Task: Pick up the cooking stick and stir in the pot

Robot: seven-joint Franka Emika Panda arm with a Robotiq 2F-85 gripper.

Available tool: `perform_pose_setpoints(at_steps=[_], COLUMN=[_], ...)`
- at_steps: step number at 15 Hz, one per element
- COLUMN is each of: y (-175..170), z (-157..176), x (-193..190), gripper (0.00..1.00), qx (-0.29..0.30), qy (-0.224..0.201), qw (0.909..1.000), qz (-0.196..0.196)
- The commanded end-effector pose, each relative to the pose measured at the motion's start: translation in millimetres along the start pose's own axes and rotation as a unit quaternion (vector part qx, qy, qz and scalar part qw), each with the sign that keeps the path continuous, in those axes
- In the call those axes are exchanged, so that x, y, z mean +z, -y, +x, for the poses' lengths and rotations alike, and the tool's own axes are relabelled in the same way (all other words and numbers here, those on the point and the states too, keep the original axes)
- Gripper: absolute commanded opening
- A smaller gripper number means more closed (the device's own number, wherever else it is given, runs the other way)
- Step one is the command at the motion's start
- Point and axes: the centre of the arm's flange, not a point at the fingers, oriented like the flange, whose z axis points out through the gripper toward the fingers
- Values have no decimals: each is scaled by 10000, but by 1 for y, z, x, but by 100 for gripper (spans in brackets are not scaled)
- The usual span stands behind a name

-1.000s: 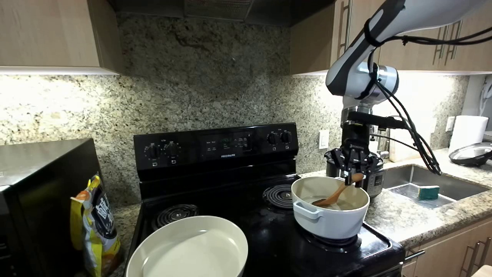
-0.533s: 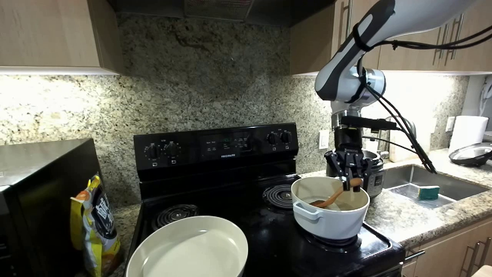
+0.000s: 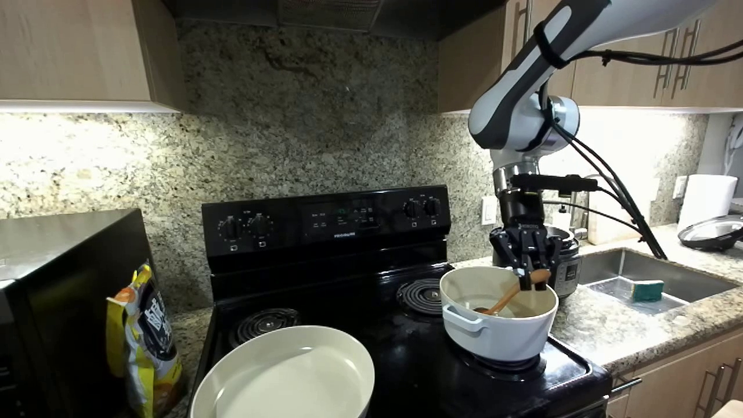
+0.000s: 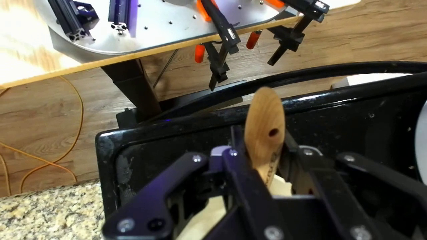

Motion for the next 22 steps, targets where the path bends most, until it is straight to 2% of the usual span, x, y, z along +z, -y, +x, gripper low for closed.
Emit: perform_pose_setpoints(at_steps=[1, 5, 10, 17, 22], y=[6, 11, 16, 9, 8], z=[-37, -53, -60, -32, 1], x=[7, 9, 7, -6, -13], gripper=[10, 10, 10, 10, 10], qx=[152, 218, 107, -61, -101], qy=[-336, -543, -560, -259, -65], qw=[9991, 9977, 9975, 9992, 9997], qz=[-214, -337, -429, -299, -224])
